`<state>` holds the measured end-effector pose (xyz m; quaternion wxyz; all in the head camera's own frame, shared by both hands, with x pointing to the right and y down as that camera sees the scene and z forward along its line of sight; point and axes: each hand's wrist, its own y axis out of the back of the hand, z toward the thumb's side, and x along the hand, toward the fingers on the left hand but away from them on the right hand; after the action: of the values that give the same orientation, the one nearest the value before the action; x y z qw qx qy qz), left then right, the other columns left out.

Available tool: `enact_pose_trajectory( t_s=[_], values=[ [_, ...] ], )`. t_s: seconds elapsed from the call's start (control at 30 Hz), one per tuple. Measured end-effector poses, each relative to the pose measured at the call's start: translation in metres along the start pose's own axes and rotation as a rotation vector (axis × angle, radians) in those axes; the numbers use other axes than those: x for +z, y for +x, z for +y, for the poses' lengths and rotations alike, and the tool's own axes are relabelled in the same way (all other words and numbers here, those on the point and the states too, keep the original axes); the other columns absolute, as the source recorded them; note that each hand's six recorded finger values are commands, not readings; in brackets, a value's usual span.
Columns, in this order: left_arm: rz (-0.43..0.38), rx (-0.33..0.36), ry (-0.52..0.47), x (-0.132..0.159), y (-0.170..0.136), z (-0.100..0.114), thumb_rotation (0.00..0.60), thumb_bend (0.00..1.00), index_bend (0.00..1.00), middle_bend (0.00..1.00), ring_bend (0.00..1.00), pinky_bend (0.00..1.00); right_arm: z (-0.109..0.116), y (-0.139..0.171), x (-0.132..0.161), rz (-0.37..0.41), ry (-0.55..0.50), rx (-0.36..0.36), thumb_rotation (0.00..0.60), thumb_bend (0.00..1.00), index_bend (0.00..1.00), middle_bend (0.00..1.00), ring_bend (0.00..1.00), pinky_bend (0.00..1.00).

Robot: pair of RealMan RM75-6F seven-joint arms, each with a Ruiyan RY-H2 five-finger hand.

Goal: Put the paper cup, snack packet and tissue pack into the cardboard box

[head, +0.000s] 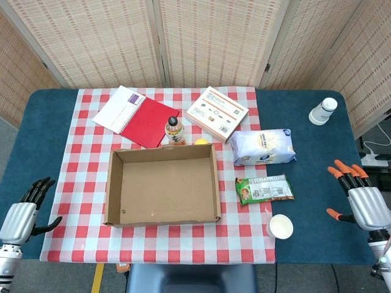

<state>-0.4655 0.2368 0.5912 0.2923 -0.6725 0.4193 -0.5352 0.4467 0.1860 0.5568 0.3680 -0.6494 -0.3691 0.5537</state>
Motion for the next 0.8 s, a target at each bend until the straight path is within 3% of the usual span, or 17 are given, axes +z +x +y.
enact_pose_trajectory(
  t_s=[0.17, 0.4, 0.8],
  values=[
    [0.002, 0.009, -0.005, 0.000, -0.001, 0.004, 0.600, 0.23, 0.09, 0.03, 0.00, 0.22, 0.006, 0.001, 0.001, -0.002, -0.005, 0.032, 0.600, 0.00, 0.14, 0.00, 0.00, 0.13],
    [-0.002, -0.002, -0.014, 0.001, -0.002, 0.003, 0.600, 0.23, 0.09, 0.03, 0.00, 0.22, -0.006, -0.004, 0.019, 0.054, -0.017, 0.208, 0.600, 0.00, 0.14, 0.00, 0.00, 0.15],
    [-0.012, -0.001, -0.021, 0.003, -0.004, 0.005, 0.600, 0.23, 0.09, 0.03, 0.00, 0.22, -0.022, 0.011, 0.079, 0.208, 0.186, 0.383, 0.600, 0.00, 0.11, 0.00, 0.00, 0.15]
  ],
)
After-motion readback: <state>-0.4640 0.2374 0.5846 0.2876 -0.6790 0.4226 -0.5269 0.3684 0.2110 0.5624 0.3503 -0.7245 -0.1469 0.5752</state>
